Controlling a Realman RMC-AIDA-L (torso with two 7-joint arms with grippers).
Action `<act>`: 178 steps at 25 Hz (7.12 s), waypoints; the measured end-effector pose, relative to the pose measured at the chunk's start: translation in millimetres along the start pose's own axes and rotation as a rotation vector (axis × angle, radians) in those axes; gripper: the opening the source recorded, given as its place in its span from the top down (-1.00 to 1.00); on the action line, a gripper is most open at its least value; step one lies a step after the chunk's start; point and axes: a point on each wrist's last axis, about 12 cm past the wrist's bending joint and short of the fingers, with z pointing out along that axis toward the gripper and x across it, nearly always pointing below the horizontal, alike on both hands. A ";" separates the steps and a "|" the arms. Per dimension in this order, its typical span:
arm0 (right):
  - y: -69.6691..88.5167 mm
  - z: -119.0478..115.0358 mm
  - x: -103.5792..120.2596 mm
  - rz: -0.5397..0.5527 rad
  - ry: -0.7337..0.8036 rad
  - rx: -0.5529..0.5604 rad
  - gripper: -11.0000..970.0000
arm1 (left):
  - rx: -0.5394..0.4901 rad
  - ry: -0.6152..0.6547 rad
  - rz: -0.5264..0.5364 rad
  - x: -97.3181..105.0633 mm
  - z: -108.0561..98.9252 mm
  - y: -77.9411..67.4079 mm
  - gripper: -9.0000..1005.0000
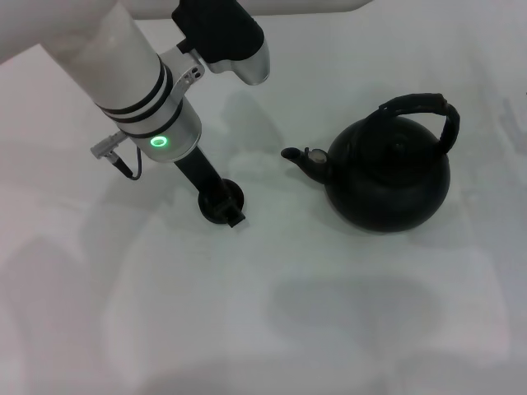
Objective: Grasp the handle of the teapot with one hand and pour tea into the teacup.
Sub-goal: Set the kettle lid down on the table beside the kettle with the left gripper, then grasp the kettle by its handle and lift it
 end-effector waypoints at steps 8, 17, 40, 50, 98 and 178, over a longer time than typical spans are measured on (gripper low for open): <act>-0.2 -0.4 0.2 0.001 0.001 0.001 -0.67 | 0.000 0.007 -0.006 1.1 1.3 -0.3 -0.59; 0.1 -0.5 1.8 0.001 0.014 -0.001 -0.66 | -0.003 0.013 -0.011 1.7 2.2 -0.6 -0.70; -1.6 -1.9 3.4 -0.006 0.022 0.001 -0.66 | -0.049 -0.267 0.034 -21.9 -38.6 -14.2 -0.77; -2.4 -0.9 2.0 -0.003 0.013 0.007 -0.65 | -0.183 -0.588 -0.026 -5.8 -59.4 -5.9 -0.77; -13.8 -7.3 -16.6 0.250 -0.166 0.050 -0.63 | -0.876 -1.375 -1.030 163.5 34.3 26.7 -0.77; 39.1 -24.7 -3.9 0.528 0.069 -0.515 0.47 | -0.875 -1.218 -0.816 173.2 54.6 28.3 -0.77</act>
